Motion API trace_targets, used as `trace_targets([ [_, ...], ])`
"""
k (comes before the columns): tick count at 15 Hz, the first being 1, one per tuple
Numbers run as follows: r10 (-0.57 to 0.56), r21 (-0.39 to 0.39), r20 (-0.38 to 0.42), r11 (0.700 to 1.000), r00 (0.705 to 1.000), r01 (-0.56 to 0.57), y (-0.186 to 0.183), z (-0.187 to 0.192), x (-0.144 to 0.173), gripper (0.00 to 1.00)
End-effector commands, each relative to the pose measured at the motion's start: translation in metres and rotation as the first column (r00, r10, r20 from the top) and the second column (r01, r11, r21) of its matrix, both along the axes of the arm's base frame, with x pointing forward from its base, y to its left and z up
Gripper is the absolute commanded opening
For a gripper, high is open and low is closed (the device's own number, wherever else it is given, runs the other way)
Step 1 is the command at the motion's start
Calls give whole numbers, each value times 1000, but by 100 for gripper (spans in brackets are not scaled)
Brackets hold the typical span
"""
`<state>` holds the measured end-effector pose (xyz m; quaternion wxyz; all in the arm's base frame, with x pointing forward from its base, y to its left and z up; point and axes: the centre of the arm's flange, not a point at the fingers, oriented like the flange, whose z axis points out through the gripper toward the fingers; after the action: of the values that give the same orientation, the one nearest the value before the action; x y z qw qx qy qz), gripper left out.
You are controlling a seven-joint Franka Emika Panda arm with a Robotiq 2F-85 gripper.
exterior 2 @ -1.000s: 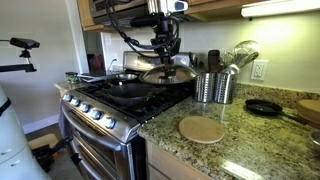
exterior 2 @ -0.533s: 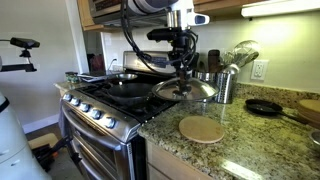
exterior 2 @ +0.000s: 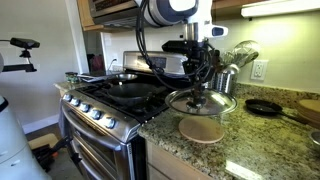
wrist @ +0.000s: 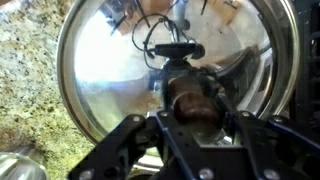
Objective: Take the lid off the wok and place it on the counter
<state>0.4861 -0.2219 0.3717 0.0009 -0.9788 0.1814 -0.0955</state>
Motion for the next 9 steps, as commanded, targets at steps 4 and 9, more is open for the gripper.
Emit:
trace_targets([
  [4, -58, 12, -6, 998, 998, 58, -12, -46, 21, 21],
  [9, -63, -1, -29, 998, 998, 63, -9, -79, 21, 21],
])
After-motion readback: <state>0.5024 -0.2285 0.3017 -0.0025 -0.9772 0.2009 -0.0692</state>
